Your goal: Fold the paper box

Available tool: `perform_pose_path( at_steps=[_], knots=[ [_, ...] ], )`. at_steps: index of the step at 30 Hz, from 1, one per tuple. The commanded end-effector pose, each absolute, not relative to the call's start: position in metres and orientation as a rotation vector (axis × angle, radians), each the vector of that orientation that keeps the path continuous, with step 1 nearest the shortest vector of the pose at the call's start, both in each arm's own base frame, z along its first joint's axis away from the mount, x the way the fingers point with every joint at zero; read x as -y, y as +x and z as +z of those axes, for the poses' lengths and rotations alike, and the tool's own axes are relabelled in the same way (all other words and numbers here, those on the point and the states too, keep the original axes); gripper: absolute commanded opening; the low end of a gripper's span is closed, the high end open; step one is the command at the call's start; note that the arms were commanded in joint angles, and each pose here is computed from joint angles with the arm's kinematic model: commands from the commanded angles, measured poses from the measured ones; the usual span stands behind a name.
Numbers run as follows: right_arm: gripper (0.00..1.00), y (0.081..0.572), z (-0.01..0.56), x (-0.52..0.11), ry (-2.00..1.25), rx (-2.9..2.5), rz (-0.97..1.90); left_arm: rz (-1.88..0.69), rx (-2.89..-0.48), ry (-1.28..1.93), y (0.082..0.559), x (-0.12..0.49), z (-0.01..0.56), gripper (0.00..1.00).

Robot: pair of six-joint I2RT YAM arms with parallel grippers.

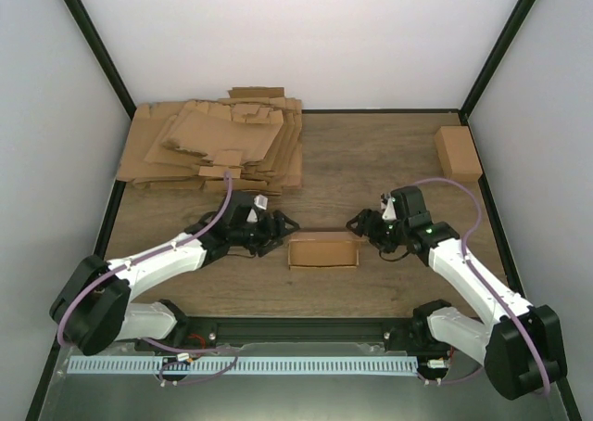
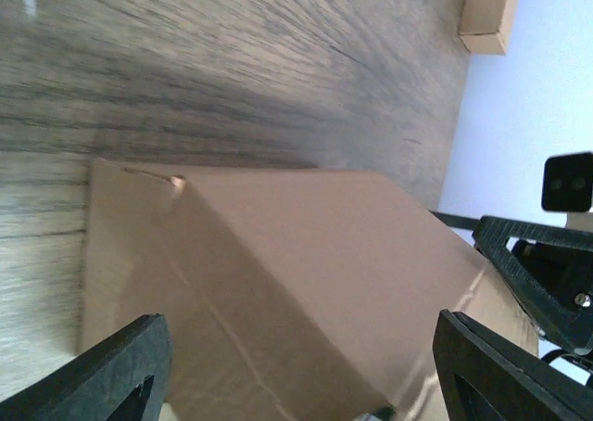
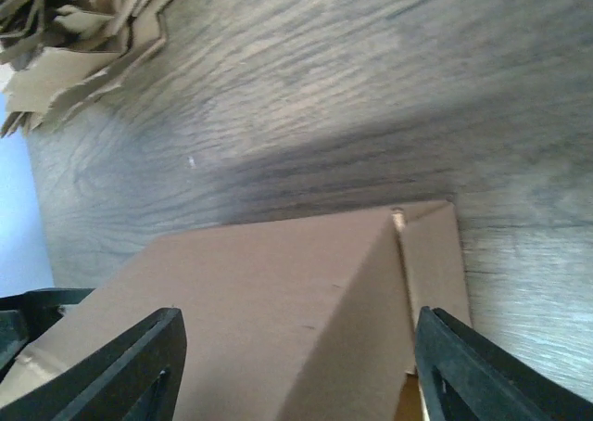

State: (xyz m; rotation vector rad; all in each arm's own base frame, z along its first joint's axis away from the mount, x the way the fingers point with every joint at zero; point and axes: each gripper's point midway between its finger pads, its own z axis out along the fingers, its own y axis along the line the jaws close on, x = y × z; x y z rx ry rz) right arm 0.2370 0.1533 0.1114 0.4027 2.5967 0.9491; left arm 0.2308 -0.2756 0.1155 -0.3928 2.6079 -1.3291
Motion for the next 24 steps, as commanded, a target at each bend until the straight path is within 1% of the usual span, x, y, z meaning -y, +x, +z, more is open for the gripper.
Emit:
perform_pose_path(
  at_steps=[1,5,11,24],
  knots=[
    [0.71,0.250,0.149,-0.168,0.345,-2.531,1.030,-1.461,-2.541,-0.346,0.232,0.299,0.145,0.80],
    [0.71,0.254,0.160,-0.176,0.330,-2.517,1.068,-1.496,-2.523,-0.354,0.231,0.307,0.155,0.81],
    [0.71,0.251,0.159,-0.186,0.315,-2.534,1.096,-1.536,-2.493,-0.368,0.232,0.313,0.166,0.81],
    [0.71,0.251,0.166,-0.189,0.302,-2.532,1.102,-1.573,-2.475,-0.395,0.236,0.318,0.167,0.78]
  ],
)
